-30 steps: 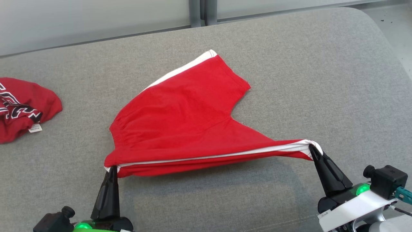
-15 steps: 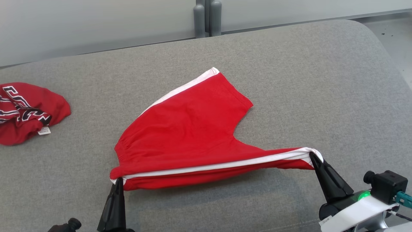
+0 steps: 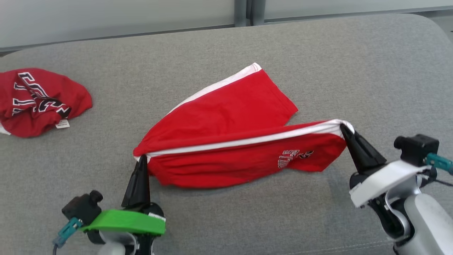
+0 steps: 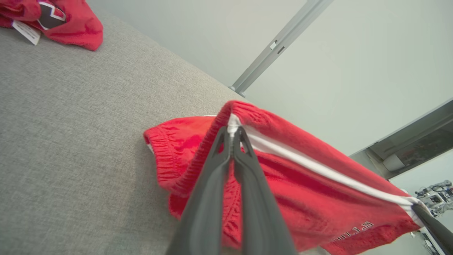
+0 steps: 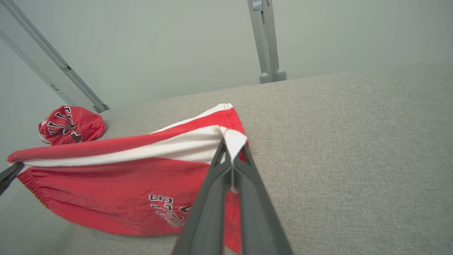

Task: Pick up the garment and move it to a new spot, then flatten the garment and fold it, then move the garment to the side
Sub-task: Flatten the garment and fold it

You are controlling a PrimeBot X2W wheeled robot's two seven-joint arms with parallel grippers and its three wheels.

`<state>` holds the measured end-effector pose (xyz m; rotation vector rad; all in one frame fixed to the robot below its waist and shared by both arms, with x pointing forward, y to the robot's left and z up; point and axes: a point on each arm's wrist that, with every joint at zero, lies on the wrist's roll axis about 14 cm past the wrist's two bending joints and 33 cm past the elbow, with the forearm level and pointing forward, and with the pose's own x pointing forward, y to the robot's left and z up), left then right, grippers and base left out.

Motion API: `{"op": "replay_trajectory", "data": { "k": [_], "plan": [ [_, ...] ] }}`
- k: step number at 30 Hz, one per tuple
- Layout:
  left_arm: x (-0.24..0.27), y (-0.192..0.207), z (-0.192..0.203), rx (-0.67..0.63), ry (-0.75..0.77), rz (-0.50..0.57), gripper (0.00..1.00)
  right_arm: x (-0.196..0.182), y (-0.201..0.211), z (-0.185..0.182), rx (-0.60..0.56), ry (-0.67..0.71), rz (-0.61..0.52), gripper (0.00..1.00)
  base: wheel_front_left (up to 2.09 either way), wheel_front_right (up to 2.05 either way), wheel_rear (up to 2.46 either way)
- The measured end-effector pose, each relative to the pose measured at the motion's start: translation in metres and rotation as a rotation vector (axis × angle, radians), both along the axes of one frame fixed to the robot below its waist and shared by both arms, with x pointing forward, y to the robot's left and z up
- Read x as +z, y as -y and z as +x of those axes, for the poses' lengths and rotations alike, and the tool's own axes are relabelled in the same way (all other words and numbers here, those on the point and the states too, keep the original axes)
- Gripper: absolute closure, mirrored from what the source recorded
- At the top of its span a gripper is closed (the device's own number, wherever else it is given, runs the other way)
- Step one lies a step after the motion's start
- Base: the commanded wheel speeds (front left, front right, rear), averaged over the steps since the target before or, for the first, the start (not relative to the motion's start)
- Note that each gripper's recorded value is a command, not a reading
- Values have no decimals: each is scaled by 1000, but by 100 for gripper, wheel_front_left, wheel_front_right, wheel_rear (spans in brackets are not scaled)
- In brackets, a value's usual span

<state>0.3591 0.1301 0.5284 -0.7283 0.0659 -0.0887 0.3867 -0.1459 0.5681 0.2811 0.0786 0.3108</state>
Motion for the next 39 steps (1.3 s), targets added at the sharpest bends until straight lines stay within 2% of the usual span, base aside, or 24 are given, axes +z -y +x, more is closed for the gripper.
{"op": "replay_trajectory", "data": {
  "k": [7, 15, 26, 35, 37, 39],
  "plan": [
    [-11, -10, 30, 38, -42, 26, 100, 4, -28, 58, 112, -6, -66, 100, 0, 0, 0],
    [-29, -22, 58, 72, -113, 44, 100, -15, -63, 122, 233, -88, -157, 100, 0, 0, 0],
    [-44, -37, 76, 122, -177, 47, 100, -51, -94, 172, 294, -206, -203, 100, 0, 0, 0],
    [-59, -34, 77, 115, -230, 50, 100, -72, -115, 188, 326, -249, -228, 100, 0, 0, 0],
    [-61, -33, 77, 110, -235, 55, 100, -72, -114, 193, 318, -241, -232, 82, 0, 0, 0],
    [-60, -31, 78, 105, -232, 58, 100, -73, -115, 195, 317, -243, -238, 74, 0, 0, 0]
  ]
}}
